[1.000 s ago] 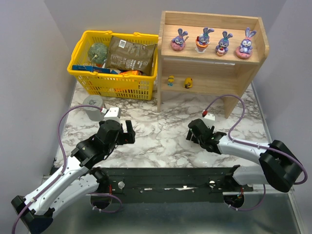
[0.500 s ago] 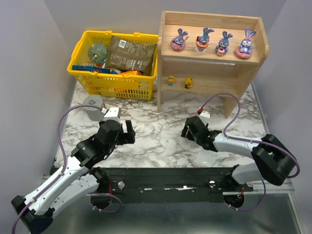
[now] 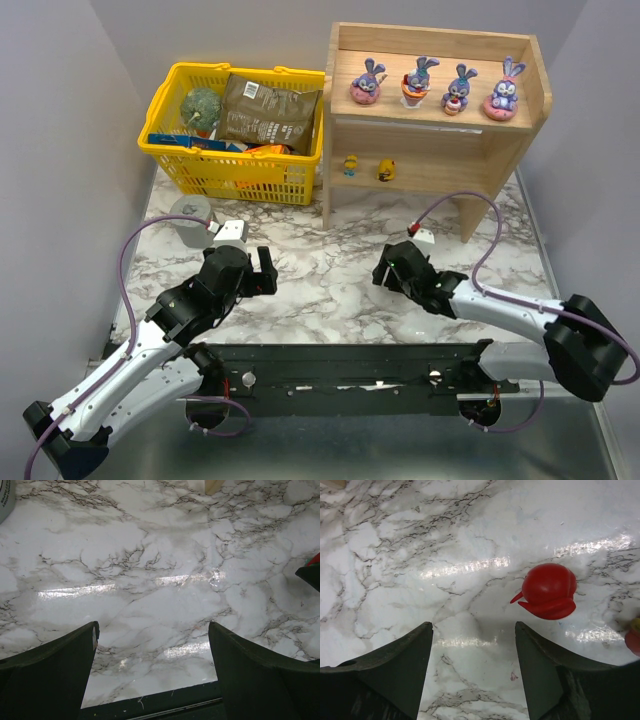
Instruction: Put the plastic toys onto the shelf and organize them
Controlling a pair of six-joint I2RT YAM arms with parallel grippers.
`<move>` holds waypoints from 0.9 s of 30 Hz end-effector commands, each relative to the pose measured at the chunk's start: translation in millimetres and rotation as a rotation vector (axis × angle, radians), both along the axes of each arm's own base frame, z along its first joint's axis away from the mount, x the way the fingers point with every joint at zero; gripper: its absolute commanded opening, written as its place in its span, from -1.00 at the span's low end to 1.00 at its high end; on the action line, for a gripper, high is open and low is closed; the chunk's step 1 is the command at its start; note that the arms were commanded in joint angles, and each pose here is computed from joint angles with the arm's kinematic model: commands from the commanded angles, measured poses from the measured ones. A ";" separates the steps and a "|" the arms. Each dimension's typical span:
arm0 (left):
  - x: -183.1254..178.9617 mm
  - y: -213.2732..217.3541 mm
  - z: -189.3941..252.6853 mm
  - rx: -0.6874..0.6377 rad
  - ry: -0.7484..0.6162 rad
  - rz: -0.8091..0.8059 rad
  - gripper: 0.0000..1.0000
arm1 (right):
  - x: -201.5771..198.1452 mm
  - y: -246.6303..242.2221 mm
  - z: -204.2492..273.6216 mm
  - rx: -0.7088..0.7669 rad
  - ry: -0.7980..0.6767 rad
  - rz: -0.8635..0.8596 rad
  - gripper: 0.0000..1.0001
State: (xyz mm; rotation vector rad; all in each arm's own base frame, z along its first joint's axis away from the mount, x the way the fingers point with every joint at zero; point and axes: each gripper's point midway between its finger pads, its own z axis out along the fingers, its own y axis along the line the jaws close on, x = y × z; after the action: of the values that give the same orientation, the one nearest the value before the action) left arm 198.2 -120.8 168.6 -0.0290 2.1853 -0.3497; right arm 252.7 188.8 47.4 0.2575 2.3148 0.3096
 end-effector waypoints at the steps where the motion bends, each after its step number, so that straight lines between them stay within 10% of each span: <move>1: 1.8 -1.3 8.3 -0.014 -0.023 -0.006 0.98 | -21.7 -26.9 -2.1 -0.067 0.022 -0.020 0.50; 27: 1.7 -0.9 7.1 -0.011 -0.019 -0.004 0.98 | 13.5 -44.2 1.5 -0.253 -0.044 -0.161 0.60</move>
State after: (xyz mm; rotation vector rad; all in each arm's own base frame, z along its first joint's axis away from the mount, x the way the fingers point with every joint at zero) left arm 198.1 -120.8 168.5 -0.0289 2.1856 -0.3495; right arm 252.3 142.5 38.7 0.2758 2.3086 -0.0310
